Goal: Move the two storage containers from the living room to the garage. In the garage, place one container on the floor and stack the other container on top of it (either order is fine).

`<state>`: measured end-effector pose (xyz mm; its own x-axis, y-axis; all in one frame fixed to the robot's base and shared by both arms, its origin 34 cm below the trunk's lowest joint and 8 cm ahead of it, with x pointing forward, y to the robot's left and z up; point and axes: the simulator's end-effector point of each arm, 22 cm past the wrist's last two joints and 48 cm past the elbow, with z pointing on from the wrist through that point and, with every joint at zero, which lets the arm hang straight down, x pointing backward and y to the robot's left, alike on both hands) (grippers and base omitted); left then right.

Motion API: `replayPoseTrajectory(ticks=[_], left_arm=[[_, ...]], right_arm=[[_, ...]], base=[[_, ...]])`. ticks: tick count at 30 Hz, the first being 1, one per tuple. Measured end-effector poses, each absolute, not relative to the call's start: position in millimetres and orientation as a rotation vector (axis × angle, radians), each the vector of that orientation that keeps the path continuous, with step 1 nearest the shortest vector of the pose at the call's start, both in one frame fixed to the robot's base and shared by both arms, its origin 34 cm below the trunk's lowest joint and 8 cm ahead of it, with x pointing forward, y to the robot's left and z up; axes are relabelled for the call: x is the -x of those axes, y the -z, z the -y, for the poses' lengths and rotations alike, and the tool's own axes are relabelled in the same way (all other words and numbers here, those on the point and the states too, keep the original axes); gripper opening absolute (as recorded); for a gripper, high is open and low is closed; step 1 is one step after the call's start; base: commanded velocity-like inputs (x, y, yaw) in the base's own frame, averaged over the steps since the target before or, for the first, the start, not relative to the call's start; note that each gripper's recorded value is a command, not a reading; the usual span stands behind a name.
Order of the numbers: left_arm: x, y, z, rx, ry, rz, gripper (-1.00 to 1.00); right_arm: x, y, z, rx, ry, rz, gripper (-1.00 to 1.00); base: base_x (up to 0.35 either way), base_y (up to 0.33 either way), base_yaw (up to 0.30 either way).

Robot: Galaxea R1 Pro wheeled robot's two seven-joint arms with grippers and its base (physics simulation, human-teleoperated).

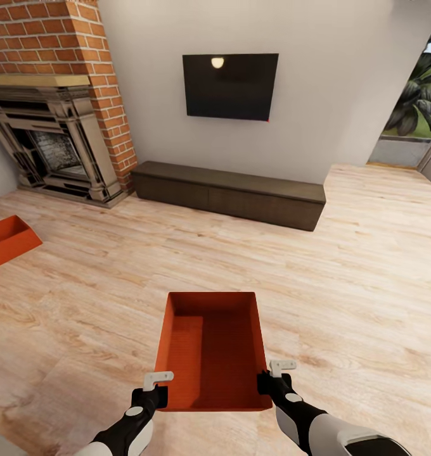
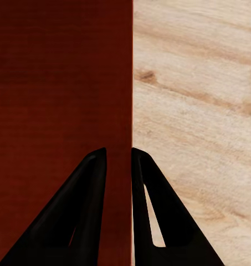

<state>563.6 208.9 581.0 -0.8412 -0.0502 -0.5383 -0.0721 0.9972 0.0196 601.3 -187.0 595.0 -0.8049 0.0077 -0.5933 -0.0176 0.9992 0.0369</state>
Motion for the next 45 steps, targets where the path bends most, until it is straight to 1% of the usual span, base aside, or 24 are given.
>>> replayPoseTrajectory(ticks=[45], left_arm=[[-586,-611,-208,0.088,-0.048,-2.503,-1.0]], right_arm=[[-623,-628,187,0.008,-0.052,-2.436,-1.0]], base=[[0.0,0.0,0.0]])
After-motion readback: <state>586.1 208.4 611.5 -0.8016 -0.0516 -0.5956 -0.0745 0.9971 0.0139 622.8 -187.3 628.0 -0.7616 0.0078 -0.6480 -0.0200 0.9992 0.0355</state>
